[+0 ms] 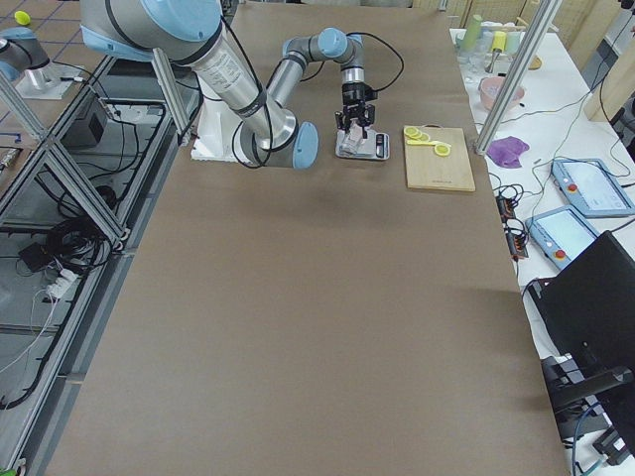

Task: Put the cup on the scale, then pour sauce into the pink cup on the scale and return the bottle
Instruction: 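Hold the sauce bottle tilted over the pink cup with the right gripper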

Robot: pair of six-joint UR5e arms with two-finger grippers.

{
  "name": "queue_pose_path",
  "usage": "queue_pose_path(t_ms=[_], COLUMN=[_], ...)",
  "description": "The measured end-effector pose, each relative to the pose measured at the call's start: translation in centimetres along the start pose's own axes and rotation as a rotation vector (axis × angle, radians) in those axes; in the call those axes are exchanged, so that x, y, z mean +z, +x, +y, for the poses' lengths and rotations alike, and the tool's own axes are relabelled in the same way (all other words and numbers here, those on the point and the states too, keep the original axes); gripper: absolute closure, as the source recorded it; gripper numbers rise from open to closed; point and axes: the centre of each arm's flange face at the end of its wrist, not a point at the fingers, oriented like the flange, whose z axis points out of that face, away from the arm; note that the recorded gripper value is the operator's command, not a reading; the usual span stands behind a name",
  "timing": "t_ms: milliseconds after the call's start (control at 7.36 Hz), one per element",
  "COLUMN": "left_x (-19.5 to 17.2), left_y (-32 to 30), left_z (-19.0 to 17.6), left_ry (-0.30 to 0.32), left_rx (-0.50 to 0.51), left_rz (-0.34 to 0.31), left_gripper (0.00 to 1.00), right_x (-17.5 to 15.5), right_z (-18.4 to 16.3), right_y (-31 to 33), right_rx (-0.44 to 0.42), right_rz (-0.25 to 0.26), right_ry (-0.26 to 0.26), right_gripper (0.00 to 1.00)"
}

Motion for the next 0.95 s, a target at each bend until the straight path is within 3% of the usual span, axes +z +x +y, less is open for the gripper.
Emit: queue_pose_path(t_ms=[951], left_x=[0.20], left_y=[-0.21], left_z=[0.09], left_ry=[-0.004], left_rx=[-0.004], left_rz=[0.000], left_gripper=[0.02], right_x=[-0.73], right_z=[-0.23], right_y=[-1.13], right_rx=[0.010], right_rz=[0.008], right_ry=[-0.063], right_gripper=[1.00])
